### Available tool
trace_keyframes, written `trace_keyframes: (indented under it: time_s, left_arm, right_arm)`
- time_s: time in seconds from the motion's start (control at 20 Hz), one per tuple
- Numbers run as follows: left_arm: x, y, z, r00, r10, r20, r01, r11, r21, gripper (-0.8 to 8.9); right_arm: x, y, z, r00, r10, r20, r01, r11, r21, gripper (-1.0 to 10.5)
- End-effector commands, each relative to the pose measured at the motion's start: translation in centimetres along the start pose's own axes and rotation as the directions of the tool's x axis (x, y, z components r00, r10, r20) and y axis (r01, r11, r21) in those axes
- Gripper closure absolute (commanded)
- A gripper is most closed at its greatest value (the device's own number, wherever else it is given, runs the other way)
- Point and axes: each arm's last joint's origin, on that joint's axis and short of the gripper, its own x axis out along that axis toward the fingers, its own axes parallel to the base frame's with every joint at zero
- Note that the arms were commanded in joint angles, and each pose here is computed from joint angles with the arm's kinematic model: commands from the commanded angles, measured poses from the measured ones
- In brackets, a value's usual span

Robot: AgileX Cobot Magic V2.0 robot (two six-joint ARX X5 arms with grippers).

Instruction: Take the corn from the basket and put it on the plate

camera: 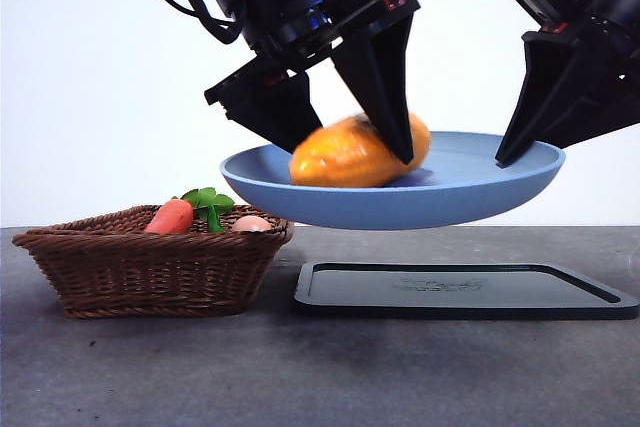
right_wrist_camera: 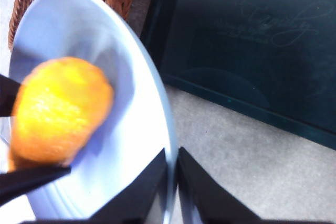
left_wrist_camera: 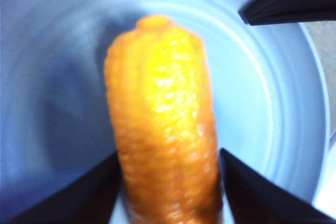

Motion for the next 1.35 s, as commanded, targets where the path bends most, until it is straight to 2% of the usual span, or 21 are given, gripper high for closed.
trace_keyframes:
  time_s: [0.05, 0.4, 1.0, 1.15, 1.35]
  left_arm:
    - [0.6, -0.4, 0.2, 1.000, 0.001, -0.015, -0.001, 1.000, 0.025, 4.57]
    - [-0.1, -0.4, 0.1, 1.000, 0.001, -0.018, 0.000, 1.000, 0.024, 4.21]
    - [-7.1, -1.9, 2.9, 0.997, -0.018, 0.075, 0.013, 0.997, 0.070, 4.21]
    - [-8.5, -2.1, 3.6, 0.995, -0.023, 0.096, 0.015, 0.997, 0.077, 4.21]
    - [-9.7, -2.5, 4.3, 0.991, -0.030, 0.128, 0.020, 0.996, 0.084, 4.22]
  right_arm:
    - [-0.1, 0.4, 0.5, 0.999, 0.030, 0.012, -0.030, 1.000, -0.007, 9.4]
    - [-0.1, 0.3, 0.5, 1.000, 0.027, 0.007, -0.027, 1.000, -0.008, 9.4]
    - [-0.2, 0.2, 0.5, 1.000, 0.017, 0.014, -0.017, 1.000, -0.006, 9.4]
    - [-0.3, -0.7, 0.9, 0.999, 0.002, 0.033, -0.003, 1.000, 0.017, 9.4]
    - [-0.2, -3.4, 1.9, 0.998, -0.040, 0.058, 0.035, 0.995, 0.090, 9.4]
